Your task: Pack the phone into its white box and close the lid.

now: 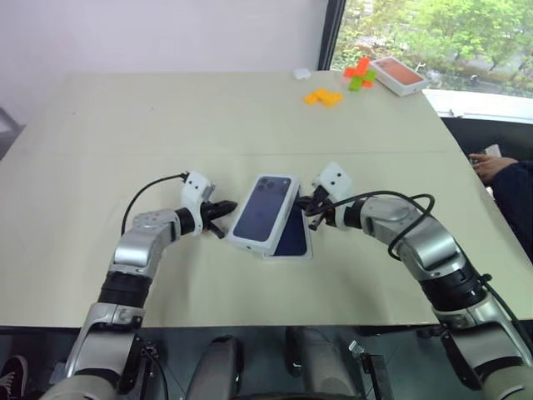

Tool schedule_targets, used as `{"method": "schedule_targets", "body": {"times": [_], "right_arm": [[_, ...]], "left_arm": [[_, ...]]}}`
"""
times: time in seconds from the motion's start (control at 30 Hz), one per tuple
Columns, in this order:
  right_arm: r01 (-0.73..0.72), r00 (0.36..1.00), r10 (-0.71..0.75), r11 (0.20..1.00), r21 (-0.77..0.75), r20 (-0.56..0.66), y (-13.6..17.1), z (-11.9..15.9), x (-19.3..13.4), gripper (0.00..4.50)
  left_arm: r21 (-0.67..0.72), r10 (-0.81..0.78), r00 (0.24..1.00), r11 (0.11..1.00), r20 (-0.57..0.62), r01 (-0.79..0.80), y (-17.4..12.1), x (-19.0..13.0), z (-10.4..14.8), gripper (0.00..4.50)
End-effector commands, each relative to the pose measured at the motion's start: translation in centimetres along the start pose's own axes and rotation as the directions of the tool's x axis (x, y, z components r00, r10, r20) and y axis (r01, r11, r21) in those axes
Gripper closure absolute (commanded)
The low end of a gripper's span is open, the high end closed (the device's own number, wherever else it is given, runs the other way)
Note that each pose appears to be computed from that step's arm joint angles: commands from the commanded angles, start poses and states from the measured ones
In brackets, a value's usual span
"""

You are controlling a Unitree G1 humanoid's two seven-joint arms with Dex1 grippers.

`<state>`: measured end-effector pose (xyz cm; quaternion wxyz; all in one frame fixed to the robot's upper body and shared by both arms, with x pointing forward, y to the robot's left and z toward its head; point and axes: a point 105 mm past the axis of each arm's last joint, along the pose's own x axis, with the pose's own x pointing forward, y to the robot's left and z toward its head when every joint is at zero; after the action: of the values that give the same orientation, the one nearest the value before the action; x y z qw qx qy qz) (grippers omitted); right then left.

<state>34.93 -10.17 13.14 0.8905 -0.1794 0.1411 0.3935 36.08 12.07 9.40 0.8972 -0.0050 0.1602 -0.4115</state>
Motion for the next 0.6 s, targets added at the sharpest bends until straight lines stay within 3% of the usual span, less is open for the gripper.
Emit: {"method": "schedule_targets", "body": {"times": [0.03,0.2,0.6], "right_arm": [[0.018,0.999,-0.017,0.999,-0.039,0.048,-0.5,1.5,-0.5,4.43],[0.04,0.999,-0.038,0.998,-0.056,0.03,-1.3,1.0,-0.9,4.43],[0.022,1.0,-0.023,0.998,-0.063,-0.02,-1.2,-0.4,-1.4,4.43]], "left_arm": [[-0.022,-0.097,0.995,0.995,0.014,0.097,-2.1,0.5,0.9,4.5],[-0.073,-0.172,0.984,0.982,0.042,0.175,-3.9,0.4,1.8,4.5],[-0.055,-0.18,0.983,0.982,0.037,0.182,-4.6,0.6,1.8,4.5]]}}
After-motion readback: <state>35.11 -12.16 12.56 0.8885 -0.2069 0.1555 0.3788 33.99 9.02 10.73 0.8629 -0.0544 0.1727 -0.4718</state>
